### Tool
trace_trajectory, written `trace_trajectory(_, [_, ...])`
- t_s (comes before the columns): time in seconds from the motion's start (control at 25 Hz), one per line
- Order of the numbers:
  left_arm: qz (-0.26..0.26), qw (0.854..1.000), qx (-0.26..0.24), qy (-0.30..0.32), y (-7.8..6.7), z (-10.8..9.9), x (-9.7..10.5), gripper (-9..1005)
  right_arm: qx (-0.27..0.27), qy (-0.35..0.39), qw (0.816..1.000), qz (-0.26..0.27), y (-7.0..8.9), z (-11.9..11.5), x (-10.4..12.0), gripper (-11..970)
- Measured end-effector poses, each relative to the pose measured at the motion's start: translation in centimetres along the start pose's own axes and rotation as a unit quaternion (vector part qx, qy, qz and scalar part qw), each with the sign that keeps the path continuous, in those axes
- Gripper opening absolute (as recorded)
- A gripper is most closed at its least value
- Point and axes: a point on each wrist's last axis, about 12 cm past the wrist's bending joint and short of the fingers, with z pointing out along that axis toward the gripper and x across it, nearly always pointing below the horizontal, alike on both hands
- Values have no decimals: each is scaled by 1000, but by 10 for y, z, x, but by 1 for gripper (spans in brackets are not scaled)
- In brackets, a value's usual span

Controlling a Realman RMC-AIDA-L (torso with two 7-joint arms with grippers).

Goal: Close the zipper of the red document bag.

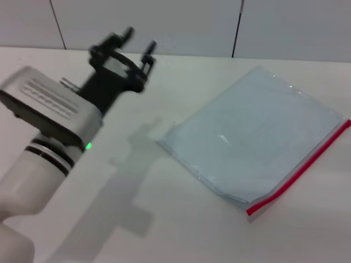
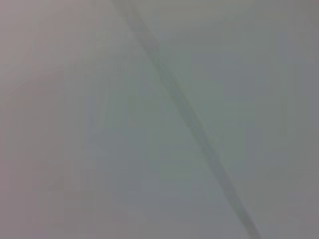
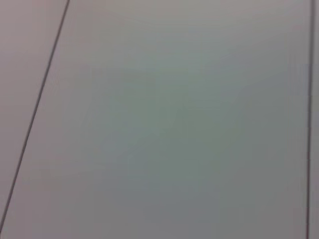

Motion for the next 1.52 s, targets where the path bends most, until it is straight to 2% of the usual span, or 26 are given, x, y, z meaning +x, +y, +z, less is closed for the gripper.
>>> trace_trajectory(0.16, [-73,996,-54,-26,18,-1,11,465,24,2,999,25,0,-8,2,812])
trace_trajectory(0.28, [-111,988,-91,-60,31,-11,17,588,46,4,998,52,3,-16,4,846])
trace_trajectory(0.44, [-116,978,-139,-100,42,-26,21,741,56,5,996,75,8,-20,6,841])
trace_trajectory(0.64, [-110,977,-148,-112,44,-30,21,883,56,7,995,87,13,-20,6,838])
trace_trajectory(1.52, [-116,974,-160,-111,46,-30,21,882,55,9,994,91,14,-20,7,834])
